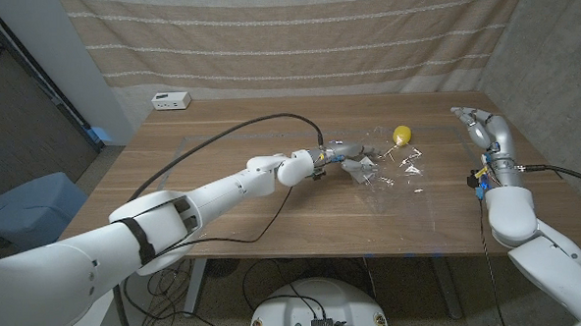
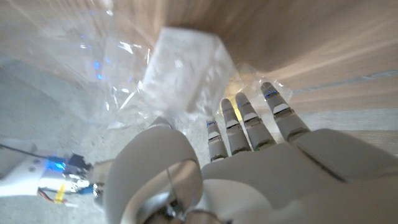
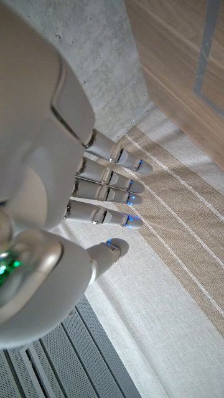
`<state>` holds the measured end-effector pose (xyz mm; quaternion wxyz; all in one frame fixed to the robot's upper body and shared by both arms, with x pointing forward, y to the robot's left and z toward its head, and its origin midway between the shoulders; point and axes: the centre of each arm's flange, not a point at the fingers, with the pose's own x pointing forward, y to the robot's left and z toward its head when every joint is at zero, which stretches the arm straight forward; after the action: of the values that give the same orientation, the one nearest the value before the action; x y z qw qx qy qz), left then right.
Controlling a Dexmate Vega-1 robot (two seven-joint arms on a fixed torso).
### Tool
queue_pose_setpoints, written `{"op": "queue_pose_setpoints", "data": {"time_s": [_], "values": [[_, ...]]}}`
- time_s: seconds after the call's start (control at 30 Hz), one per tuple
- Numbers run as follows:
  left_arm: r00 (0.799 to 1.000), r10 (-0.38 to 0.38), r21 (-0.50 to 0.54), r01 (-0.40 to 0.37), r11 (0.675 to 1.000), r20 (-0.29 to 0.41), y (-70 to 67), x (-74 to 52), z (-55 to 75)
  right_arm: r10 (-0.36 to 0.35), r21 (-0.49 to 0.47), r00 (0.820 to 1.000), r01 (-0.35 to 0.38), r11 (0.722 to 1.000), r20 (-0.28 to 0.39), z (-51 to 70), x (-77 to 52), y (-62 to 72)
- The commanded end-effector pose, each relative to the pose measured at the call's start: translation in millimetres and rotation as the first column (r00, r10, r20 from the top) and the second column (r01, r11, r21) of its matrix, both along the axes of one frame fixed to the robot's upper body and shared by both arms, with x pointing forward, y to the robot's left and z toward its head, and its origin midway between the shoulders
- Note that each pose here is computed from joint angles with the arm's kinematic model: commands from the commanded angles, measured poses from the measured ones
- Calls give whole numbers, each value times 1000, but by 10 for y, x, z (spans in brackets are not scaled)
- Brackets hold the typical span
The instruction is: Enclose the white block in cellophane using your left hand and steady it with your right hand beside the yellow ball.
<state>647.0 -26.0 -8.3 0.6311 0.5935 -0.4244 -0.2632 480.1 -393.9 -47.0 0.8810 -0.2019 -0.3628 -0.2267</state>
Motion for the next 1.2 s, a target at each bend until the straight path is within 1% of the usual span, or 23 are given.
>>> {"op": "queue_pose_setpoints", "data": {"time_s": [0.03,0.23,0.37,0.63,0.87,1.03,1.13,1.2], "values": [[996,-67,-194,53,980,-66,213,-89,282,5,-6,1000,-5,1000,-2,-7,14,26],[987,-100,-250,66,966,-125,299,-102,333,5,-4,1000,-5,1000,-2,4,10,36],[979,-126,-303,74,950,-157,372,-120,377,6,-6,1000,-6,1000,0,15,14,43],[955,-180,-403,72,912,-235,551,-133,467,17,-7,1000,-17,1000,2,32,30,55],[930,-235,-500,67,863,-282,739,-149,520,30,-2,1000,-30,1000,3,37,46,62],[913,-274,-575,55,816,-303,914,-173,546,48,8,999,-48,999,3,34,58,57],[906,-290,-620,40,783,-308,1040,-184,560,62,21,998,-63,998,8,31,69,56],[902,-301,-654,27,756,-310,1130,-189,565,72,30,997,-72,997,10,29,80,55]]}}
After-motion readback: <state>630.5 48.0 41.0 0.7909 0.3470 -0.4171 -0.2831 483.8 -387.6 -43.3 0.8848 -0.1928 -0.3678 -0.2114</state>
